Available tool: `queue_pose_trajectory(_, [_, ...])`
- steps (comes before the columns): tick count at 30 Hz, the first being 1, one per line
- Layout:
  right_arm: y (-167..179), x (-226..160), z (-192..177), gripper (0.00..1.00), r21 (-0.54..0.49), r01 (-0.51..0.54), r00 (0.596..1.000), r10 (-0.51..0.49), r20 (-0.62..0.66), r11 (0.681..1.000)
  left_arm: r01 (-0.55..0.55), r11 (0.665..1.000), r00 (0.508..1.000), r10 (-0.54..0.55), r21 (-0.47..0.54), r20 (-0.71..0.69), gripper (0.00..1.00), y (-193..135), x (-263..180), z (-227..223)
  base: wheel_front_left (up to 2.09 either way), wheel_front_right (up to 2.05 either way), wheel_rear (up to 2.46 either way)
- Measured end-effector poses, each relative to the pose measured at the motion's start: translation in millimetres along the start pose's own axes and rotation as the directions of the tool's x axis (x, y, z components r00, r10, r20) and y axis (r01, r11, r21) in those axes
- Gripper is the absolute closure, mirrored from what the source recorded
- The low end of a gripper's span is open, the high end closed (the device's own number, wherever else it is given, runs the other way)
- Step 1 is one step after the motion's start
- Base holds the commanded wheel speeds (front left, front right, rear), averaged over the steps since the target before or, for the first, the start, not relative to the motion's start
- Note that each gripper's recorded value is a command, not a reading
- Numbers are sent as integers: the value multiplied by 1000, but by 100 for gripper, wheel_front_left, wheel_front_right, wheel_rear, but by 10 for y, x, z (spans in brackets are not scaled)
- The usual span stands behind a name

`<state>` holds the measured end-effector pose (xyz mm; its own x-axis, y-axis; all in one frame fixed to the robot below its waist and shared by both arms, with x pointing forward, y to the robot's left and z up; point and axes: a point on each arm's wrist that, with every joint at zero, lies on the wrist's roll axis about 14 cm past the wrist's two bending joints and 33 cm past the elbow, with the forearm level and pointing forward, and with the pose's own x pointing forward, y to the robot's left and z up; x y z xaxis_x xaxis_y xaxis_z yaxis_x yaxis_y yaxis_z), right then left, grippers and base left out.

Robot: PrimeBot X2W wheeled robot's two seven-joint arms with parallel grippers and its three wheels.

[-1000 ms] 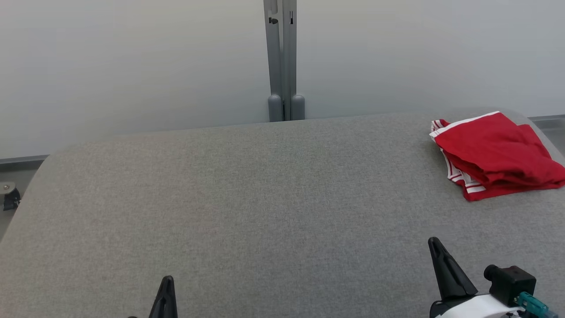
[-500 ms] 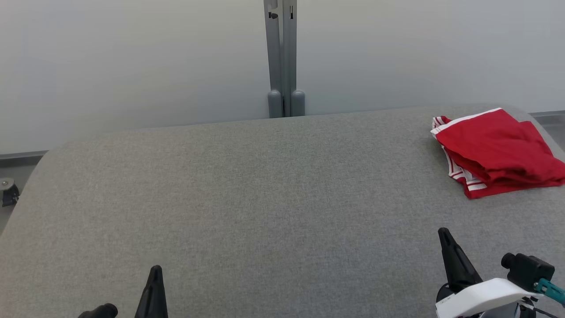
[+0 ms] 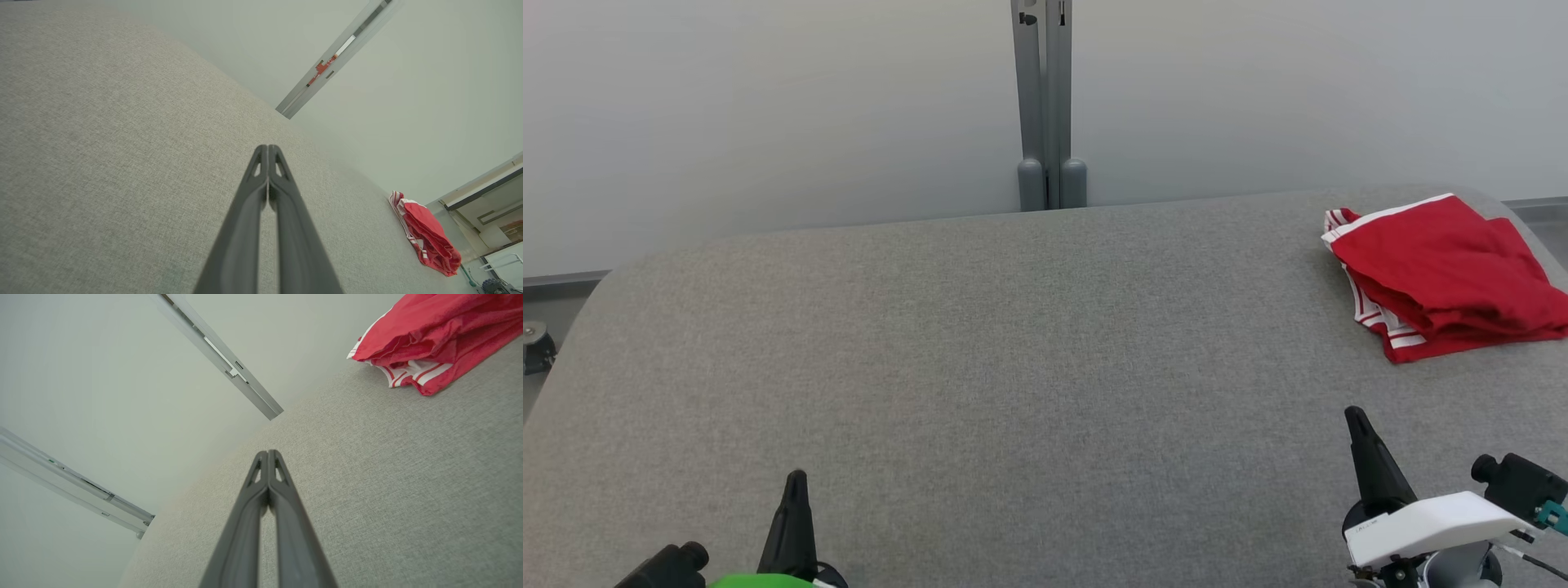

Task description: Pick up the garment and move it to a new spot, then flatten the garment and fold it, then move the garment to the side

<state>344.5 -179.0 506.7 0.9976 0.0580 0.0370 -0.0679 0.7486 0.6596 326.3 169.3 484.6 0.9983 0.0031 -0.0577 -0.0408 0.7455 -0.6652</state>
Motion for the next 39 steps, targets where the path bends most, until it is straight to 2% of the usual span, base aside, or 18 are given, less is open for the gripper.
queue_pose_trajectory(9, [-42,54,26,100,114,22,1000,-23,2,993,-8,993,1000,7,-116,-4,100,20,79,41,0,0,0])
queue_pose_trajectory(19, [-72,112,44,100,231,39,999,-40,0,972,-7,973,1000,6,-233,-6,100,30,165,90,0,0,0])
queue_pose_trajectory(39, [-120,217,81,100,430,55,998,-61,-1,901,0,905,1000,-2,-426,-3,100,43,313,185,0,0,0])
